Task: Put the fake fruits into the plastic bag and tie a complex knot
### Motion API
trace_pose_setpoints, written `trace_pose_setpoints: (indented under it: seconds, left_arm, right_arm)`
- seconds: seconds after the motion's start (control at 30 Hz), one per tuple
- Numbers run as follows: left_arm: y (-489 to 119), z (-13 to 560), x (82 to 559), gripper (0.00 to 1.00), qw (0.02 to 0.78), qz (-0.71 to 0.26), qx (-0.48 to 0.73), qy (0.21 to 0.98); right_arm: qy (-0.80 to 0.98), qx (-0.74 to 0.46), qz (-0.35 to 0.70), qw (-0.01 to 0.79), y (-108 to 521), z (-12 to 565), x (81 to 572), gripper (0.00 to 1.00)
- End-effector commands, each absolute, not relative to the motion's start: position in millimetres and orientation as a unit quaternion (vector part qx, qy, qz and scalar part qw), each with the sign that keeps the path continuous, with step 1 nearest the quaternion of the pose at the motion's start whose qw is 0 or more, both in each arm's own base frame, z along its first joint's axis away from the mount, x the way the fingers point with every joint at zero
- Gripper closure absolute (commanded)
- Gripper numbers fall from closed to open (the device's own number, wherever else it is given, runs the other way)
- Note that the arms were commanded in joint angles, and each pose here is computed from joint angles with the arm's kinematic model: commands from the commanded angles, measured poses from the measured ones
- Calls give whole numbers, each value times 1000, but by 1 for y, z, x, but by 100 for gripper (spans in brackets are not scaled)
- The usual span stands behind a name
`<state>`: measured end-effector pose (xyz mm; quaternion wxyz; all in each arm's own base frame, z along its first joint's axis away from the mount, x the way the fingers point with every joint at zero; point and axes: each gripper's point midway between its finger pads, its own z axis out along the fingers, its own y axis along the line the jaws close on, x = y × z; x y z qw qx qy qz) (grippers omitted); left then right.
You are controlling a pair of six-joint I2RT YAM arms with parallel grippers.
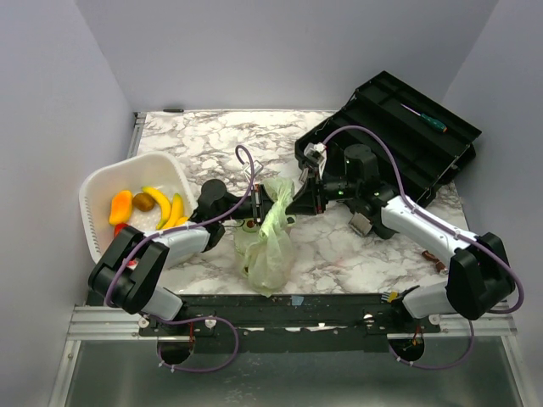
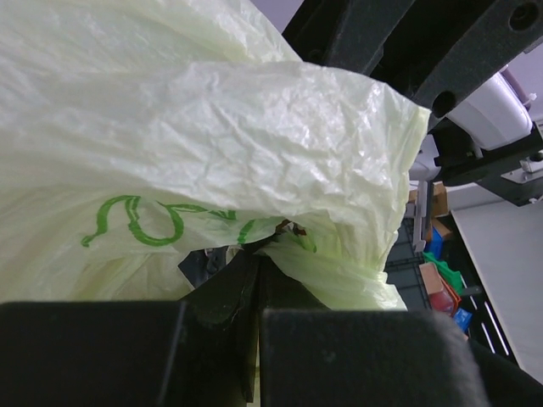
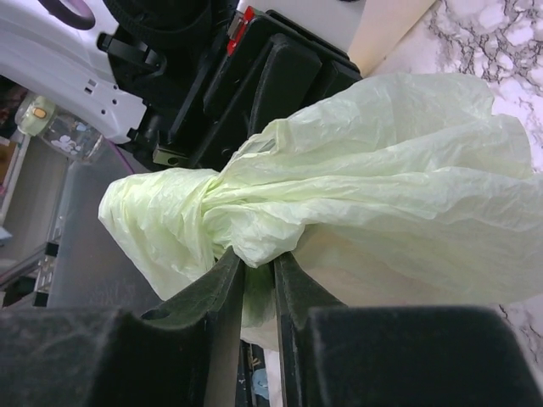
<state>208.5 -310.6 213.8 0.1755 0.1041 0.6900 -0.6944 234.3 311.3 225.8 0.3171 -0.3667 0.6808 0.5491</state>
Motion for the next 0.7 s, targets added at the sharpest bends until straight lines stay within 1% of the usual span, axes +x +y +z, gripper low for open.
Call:
trace_pose_setpoints:
  seconds: [0.0, 0.03, 0.1, 0.13, 0.2, 0.27, 0.33, 0.43, 0.53, 0.63, 0.67]
  left_arm:
    - [-313, 226, 198, 100, 177, -709, 136, 669]
    - [-313, 227, 197, 100, 177, -709, 137, 668]
    - [-311, 229, 196, 100, 181, -711, 135, 666]
    - [-311, 229, 197, 100, 183, -711, 132, 667]
    - [-309, 227, 199, 100, 184, -707, 123, 671]
    - [-307, 223, 204, 100, 187, -703, 114, 676]
    - [-305, 221, 208, 100, 190, -701, 110, 679]
    - [-305, 220, 211, 100, 189, -701, 107, 679]
    - [-306, 224, 212, 100, 190, -705, 107, 675]
    - [-306, 227, 213, 100, 191, -707, 107, 673]
    - [-306, 227, 213, 100, 190, -707, 106, 673]
  right_arm:
    - [662, -381, 544, 346, 318, 234, 242, 83]
    - [668, -383, 537, 345, 316, 228, 241, 86]
    - [677, -383, 532, 336, 312, 218, 237, 84]
    - [677, -384, 534, 330, 312, 218, 234, 76]
    - [679, -384, 534, 325, 309, 222, 230, 54]
    - [679, -384, 531, 331, 306, 229, 226, 43]
    - [675, -387, 528, 340, 301, 234, 221, 41]
    - [675, -389, 519, 353, 294, 232, 214, 40]
    - [682, -389, 521, 335, 290, 221, 204, 40]
    - [684, -392, 522, 325, 289, 213, 202, 34]
    - [686, -390, 522, 323, 290, 209, 203, 34]
